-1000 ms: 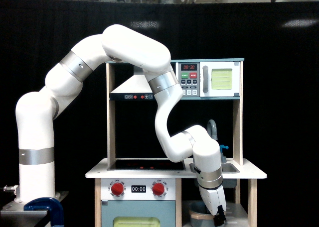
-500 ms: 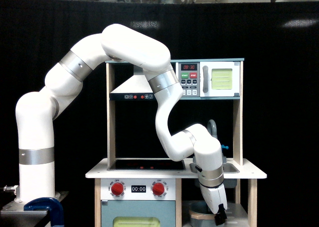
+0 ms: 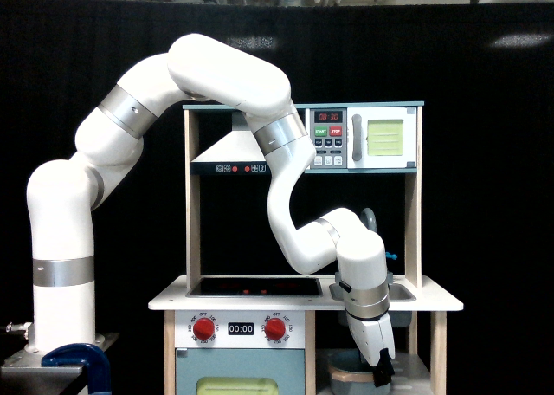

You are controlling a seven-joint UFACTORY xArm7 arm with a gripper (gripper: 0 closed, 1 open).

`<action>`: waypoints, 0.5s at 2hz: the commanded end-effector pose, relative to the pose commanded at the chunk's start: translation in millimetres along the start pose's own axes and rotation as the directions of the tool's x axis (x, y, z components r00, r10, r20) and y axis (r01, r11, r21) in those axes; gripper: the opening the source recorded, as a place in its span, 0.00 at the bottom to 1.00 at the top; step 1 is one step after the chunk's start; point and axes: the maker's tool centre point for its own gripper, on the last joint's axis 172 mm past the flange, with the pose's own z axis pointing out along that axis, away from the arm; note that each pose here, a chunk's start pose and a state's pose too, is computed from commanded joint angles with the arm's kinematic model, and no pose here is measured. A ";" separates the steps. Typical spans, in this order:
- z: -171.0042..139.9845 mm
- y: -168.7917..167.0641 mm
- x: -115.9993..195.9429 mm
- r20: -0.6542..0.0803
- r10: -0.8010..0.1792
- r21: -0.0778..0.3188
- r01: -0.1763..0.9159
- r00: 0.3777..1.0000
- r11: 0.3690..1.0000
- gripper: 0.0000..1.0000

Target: Put the bowl inside the kitchen cabinet

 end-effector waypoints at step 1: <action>-41.3 21.0 -13.9 0.000 0.000 0.000 0.000 1.000 1.000 1.00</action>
